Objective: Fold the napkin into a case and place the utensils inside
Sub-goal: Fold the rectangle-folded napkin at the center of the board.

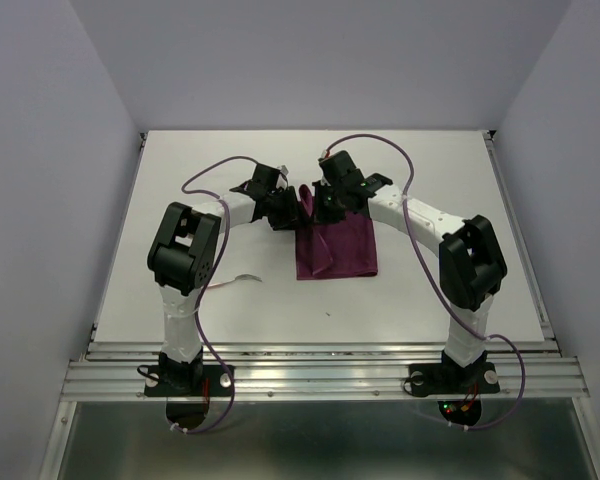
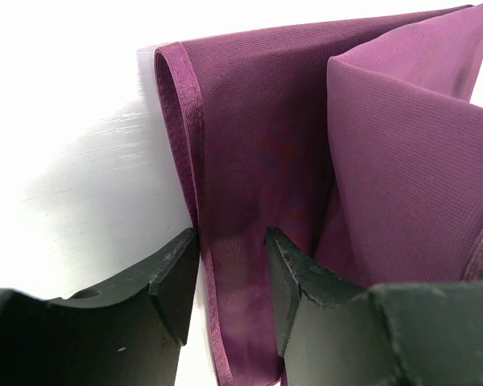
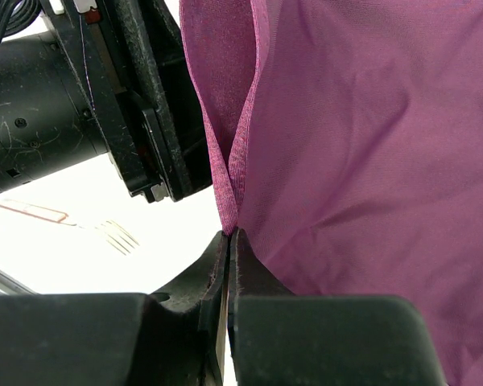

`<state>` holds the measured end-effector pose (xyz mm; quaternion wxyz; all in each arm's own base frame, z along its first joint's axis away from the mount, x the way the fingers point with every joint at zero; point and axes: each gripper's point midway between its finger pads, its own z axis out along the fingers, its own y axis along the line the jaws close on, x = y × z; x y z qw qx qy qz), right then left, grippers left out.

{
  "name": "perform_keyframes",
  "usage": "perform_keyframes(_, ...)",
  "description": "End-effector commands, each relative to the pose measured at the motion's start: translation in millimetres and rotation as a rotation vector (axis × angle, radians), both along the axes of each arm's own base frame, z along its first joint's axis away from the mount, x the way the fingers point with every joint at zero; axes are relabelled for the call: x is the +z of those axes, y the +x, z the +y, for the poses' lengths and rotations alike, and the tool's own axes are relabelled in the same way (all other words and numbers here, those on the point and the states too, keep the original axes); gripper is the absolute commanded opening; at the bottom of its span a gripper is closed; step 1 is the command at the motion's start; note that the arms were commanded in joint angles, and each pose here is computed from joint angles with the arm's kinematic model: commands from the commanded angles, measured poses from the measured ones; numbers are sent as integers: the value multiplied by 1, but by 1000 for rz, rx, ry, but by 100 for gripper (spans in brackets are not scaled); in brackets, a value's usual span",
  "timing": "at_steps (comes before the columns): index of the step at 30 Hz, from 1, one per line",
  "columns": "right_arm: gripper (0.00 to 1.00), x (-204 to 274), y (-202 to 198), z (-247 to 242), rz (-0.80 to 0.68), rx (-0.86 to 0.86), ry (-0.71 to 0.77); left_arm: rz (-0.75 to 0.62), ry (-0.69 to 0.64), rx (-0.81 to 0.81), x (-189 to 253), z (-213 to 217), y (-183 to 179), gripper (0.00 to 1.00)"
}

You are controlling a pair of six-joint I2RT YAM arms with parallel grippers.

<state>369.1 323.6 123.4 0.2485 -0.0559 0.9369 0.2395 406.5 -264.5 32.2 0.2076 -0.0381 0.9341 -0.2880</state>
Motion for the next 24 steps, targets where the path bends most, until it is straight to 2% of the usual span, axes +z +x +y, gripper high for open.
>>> perform_keyframes(1, 1, 13, 3, 0, -30, -25, 12, 34, 51, 8, -13, 10, -5, 50)
perform_keyframes(19, 1, -1, 9, 9, -10, -10, 12, -37, 82, 37, 49, 37, -19, 50)
perform_keyframes(22, 3, -1, 11, 11, -12, -7, 15, -56, 76, 58, 63, 45, -20, 50)
perform_keyframes(24, 13, -2, 12, 13, -11, -2, 21, -60, 74, 87, 69, 55, -18, 50)
